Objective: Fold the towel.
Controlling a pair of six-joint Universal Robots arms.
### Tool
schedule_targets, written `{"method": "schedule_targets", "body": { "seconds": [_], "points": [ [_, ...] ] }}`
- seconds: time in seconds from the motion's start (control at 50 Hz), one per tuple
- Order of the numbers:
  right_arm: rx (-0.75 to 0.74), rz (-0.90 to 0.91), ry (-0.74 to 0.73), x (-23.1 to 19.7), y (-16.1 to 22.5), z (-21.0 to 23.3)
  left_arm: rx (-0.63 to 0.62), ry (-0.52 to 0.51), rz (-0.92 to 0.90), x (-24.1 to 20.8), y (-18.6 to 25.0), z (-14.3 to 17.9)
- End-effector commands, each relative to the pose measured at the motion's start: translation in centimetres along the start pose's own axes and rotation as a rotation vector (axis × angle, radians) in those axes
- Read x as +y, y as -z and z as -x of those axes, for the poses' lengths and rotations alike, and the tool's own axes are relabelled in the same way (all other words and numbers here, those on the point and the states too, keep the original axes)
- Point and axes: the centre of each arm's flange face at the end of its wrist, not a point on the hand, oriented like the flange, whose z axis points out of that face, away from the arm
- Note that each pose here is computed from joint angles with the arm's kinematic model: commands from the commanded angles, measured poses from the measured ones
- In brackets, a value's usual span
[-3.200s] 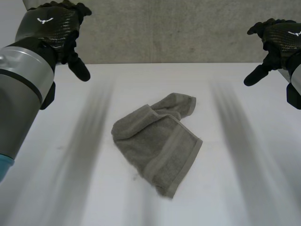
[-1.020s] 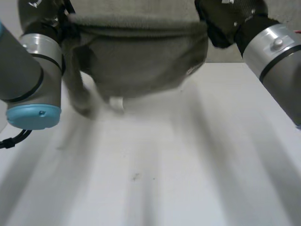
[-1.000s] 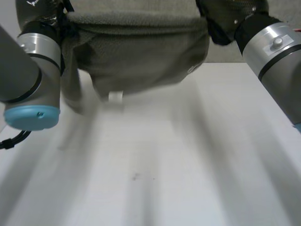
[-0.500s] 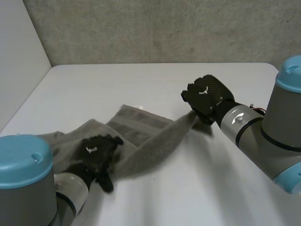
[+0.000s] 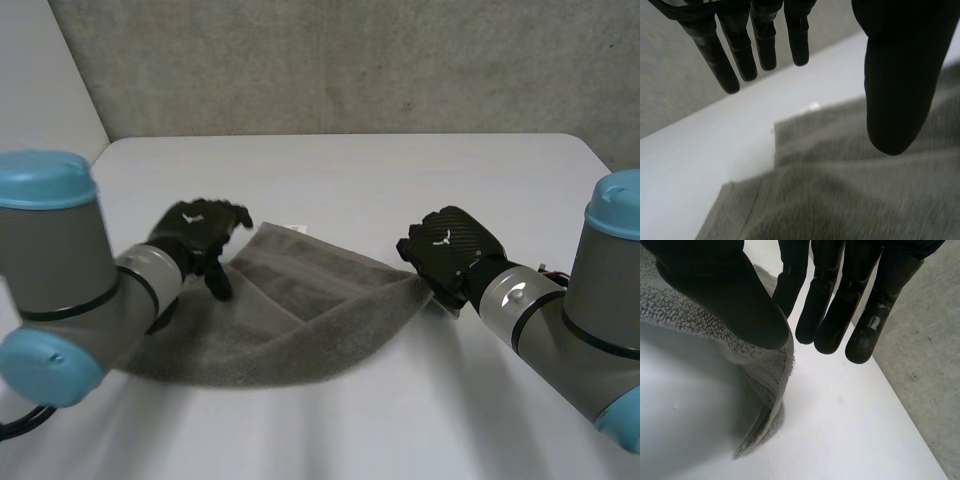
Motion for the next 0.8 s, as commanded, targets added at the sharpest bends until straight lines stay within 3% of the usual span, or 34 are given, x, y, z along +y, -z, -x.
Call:
{"method": "schedule_targets", "body": {
  "seconds": [0.02,0.22,0.34,0.44,0.48,0.5,0.54,0.56,0.58,0.6,0.64,0.7,0.8],
  "points": [
    [-0.009,0.016,-0.004,0.5,0.3,0.3,0.023,-0.188,0.087,3.2,-2.9,-0.1],
    [-0.023,0.038,-0.017,1.5,0.4,0.4,0.035,-0.236,0.111,5.1,-4.3,-0.4],
    [-0.012,0.011,-0.005,0.9,0.0,0.1,-0.007,-0.246,0.007,3.5,-5.1,0.0],
    [0.101,-0.108,0.040,-1.6,-1.4,-2.4,-0.083,-0.254,-0.204,-2.1,-5.3,1.2],
    [0.290,-0.244,0.064,-5.0,-2.7,-6.2,-0.178,-0.256,-0.405,-7.8,-5.1,2.6],
    [0.291,-0.245,0.064,-5.1,-2.7,-6.3,-0.178,-0.256,-0.406,-7.9,-5.1,2.6],
    [0.557,-0.428,0.058,-9.2,-2.9,-11.1,-0.300,-0.243,-0.626,-14.2,-4.2,4.0],
    [0.558,-0.429,0.058,-9.2,-2.9,-11.1,-0.301,-0.243,-0.627,-14.2,-4.2,4.0],
    [0.677,-0.535,0.037,-11.2,-2.4,-13.2,-0.368,-0.227,-0.728,-17.1,-3.4,4.8],
    [0.767,-0.643,0.020,-12.9,-1.8,-14.7,-0.368,-0.227,-0.729,-17.1,-3.4,4.8],
    [0.824,-0.724,0.007,-14.1,-1.3,-15.5,-0.499,-0.174,-0.900,-21.7,-1.0,6.3],
    [0.838,-0.771,0.004,-14.8,-0.7,-15.4,-0.589,-0.118,-0.993,-23.7,0.9,7.3],
    [0.740,-0.685,-0.012,-13.3,-0.1,-12.8,-0.582,-0.106,-0.903,-20.8,0.9,7.1]
  ]
}}
